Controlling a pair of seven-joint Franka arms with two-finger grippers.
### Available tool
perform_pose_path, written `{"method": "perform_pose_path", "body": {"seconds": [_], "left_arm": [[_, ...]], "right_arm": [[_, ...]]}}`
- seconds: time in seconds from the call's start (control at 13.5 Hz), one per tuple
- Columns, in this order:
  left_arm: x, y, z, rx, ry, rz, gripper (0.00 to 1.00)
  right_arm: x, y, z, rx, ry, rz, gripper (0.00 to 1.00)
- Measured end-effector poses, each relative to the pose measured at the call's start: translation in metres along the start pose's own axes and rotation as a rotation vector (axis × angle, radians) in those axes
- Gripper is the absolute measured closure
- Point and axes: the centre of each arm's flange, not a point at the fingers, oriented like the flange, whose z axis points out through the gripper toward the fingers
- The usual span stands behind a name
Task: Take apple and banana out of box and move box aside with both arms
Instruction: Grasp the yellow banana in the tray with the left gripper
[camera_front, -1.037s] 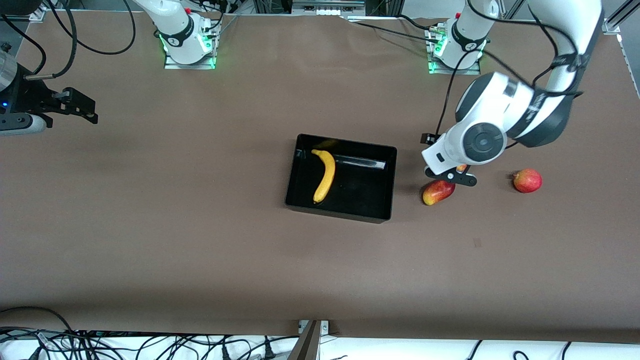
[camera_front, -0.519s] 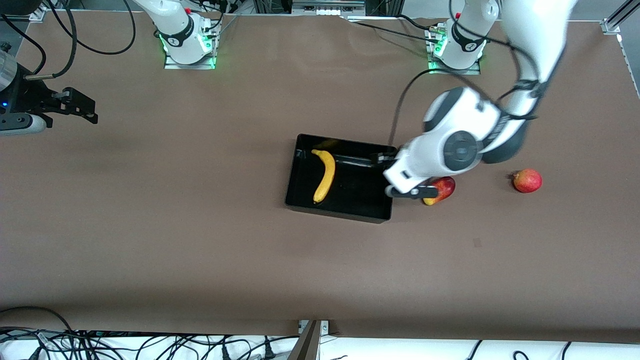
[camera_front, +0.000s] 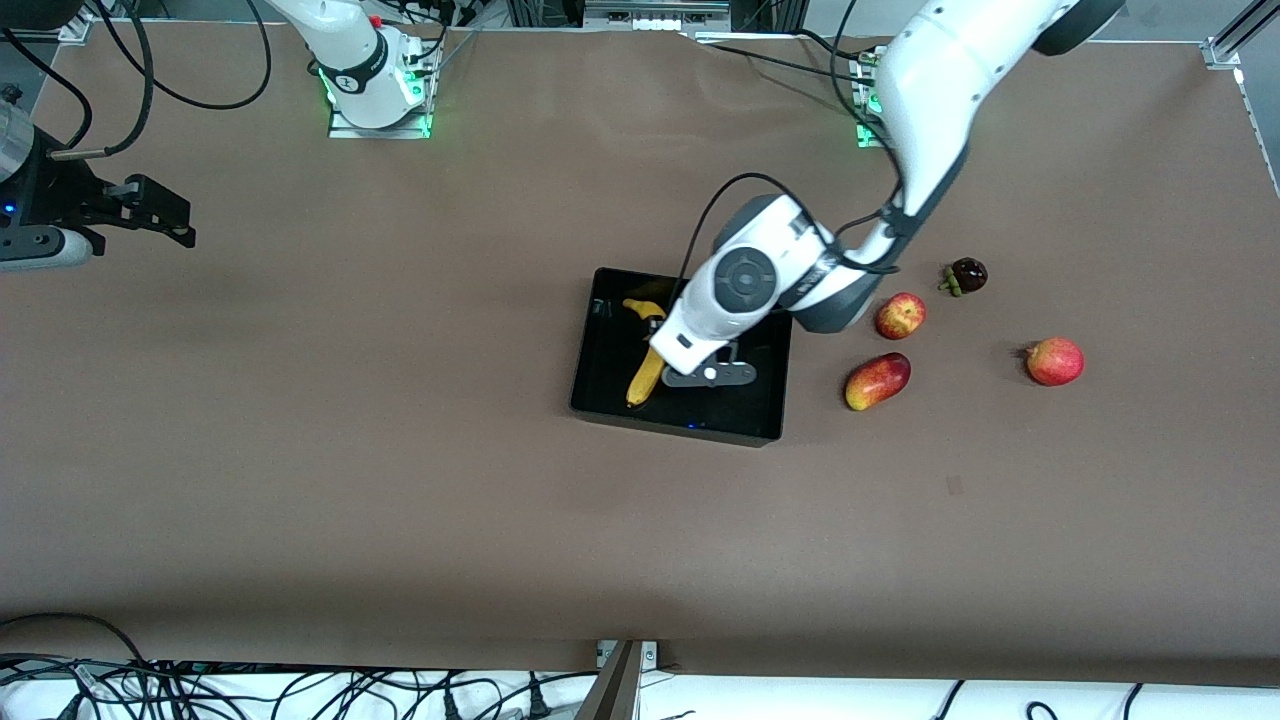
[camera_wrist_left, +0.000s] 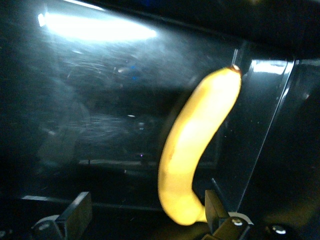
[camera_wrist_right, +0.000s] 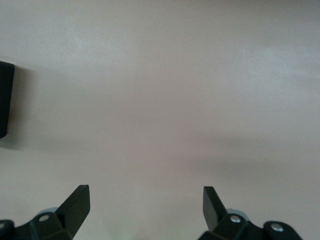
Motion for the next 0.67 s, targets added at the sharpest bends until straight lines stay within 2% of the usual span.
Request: {"method": "perform_pose_path", "body": {"seconds": [0.3, 0.52, 0.67], "left_arm": [[0.003, 0.009, 0.043, -0.006, 0.087, 0.065, 0.0], [0.007, 0.01, 0.068, -0.03, 0.128, 0.047, 0.0], [0.008, 0.01, 0.069, -0.035, 0.137, 0.034, 0.22]], "right_arm": [[0.0, 0.0, 0.0, 0.0, 0.0, 0.0, 0.0], [0.0, 0.0, 0.0, 0.0, 0.0, 0.0, 0.0], [0.0, 0.0, 0.0, 0.0, 0.0, 0.0, 0.0]]}}
